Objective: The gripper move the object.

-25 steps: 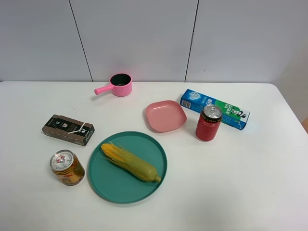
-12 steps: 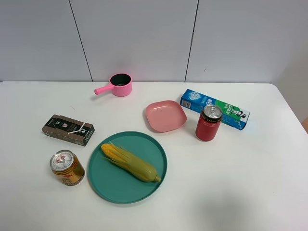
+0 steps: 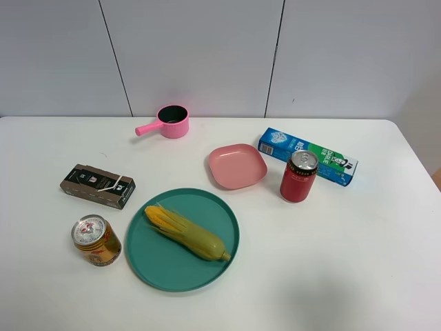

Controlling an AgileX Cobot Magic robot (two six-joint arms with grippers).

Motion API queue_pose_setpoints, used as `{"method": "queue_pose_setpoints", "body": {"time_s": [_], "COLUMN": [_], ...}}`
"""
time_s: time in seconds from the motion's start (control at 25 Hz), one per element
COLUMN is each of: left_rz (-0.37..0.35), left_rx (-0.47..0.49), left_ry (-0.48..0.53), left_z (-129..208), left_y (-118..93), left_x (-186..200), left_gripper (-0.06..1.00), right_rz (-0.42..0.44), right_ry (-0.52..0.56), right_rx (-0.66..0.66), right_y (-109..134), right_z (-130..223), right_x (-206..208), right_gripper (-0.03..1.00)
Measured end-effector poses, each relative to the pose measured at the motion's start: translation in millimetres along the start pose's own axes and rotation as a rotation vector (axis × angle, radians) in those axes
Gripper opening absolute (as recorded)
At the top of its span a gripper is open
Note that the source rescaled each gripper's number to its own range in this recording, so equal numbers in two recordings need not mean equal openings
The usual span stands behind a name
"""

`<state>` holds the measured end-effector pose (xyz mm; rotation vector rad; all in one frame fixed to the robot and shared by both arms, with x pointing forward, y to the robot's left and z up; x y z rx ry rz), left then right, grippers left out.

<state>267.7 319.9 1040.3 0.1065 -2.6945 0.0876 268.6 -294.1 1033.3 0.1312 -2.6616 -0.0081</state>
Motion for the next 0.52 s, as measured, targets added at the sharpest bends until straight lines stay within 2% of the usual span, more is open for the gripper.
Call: {"method": "queue_pose_setpoints", "body": {"time_s": [0.28,0.52], "left_rz": [0.000,0.000], "left_rx": [0.000,0.000], "left_ry": [-0.001,-0.001], "left_z": [-0.1,-0.1], "left_y": [0.0,0.0], "left_x": [0.0,0.0], "left_gripper": [1.00,1.00], "right_rz": [0.002,0.080], "right_ry": [0.000,-0.003], "right_rx": [-0.001,-0.041], "right_y": [-0.1,-2.7], "right_z": [0.0,-0.1], "right_x": [0.0,-0.1], "right_gripper": [0.35,0.35]}}
Point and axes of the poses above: a point on each arm's last joint axis where the gripper is mounted, x pointing back along that axis away from the gripper, y along the wrist's bending axis when the last joint is at zero, z = x × y, the point moved 4 cm from there along -x, pointing out along that axis toward the gripper, and after that the axes turned 1 degree about -x, right-handed, at the moved point
